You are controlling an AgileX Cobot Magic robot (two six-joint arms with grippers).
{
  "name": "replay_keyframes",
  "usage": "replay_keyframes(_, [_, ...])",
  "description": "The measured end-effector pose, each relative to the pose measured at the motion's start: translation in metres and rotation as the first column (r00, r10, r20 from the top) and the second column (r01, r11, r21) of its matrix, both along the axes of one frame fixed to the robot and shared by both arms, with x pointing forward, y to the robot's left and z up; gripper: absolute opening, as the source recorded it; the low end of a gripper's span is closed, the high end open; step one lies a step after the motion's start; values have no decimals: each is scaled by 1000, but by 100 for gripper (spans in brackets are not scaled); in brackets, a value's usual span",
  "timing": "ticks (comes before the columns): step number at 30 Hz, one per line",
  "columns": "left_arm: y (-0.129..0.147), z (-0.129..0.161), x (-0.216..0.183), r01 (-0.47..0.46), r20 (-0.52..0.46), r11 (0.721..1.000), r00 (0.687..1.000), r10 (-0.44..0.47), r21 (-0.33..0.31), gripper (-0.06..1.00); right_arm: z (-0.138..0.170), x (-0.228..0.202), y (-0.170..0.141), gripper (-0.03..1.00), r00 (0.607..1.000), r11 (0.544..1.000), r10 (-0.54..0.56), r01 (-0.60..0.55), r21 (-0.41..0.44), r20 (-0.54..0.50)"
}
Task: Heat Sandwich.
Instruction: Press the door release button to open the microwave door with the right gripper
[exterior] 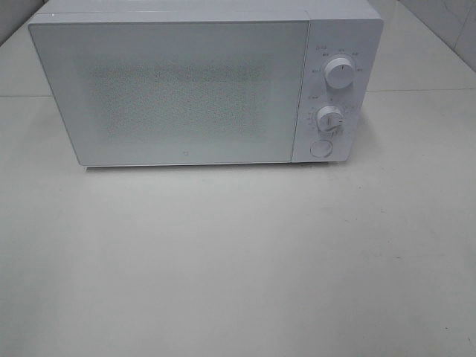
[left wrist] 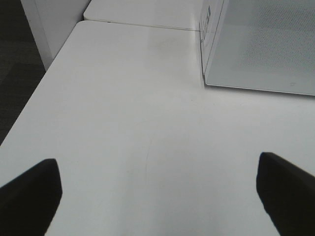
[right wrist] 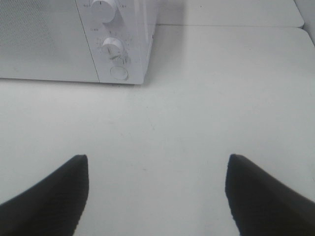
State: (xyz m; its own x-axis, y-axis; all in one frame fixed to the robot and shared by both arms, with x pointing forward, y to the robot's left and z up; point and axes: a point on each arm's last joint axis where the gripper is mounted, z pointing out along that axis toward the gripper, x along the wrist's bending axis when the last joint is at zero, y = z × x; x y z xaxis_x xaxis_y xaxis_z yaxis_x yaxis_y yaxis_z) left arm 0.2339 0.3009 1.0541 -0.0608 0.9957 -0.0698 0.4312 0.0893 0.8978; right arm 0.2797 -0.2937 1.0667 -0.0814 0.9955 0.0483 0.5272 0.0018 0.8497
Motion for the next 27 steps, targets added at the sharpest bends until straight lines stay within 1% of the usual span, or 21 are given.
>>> replay_keyframes(4, [0, 0, 0, 0, 0, 1000, 1000, 0, 0, 99, 4, 22, 2, 75, 1000, 1000, -1, 1, 3, 23])
replay_keyframes(11, [0, 0, 0, 0, 0, 1000, 1000, 0, 0, 99, 4, 50, 5, 75, 1000, 1000, -2, 2, 2, 17])
replay_keyframes(15, [0, 0, 0, 0, 0, 1000, 1000, 0, 0, 99, 0, 73, 7, 75, 1000, 1000, -3, 3, 1, 1])
replay_keyframes(18, [0, 0, 0, 0, 0, 1000, 1000, 0, 0, 99, -2, 82, 8, 75, 1000, 1000, -3, 3, 1, 2])
replay_keyframes(19, [0, 0, 0, 0, 0, 1000, 1000, 0, 0, 99, -4, 91, 9, 75, 1000, 1000, -3, 3, 0, -2])
replay_keyframes(27, [0, 0, 0, 0, 0, 1000, 1000, 0, 0, 99, -13, 120, 12, 75, 1000, 1000, -5, 4, 2, 12])
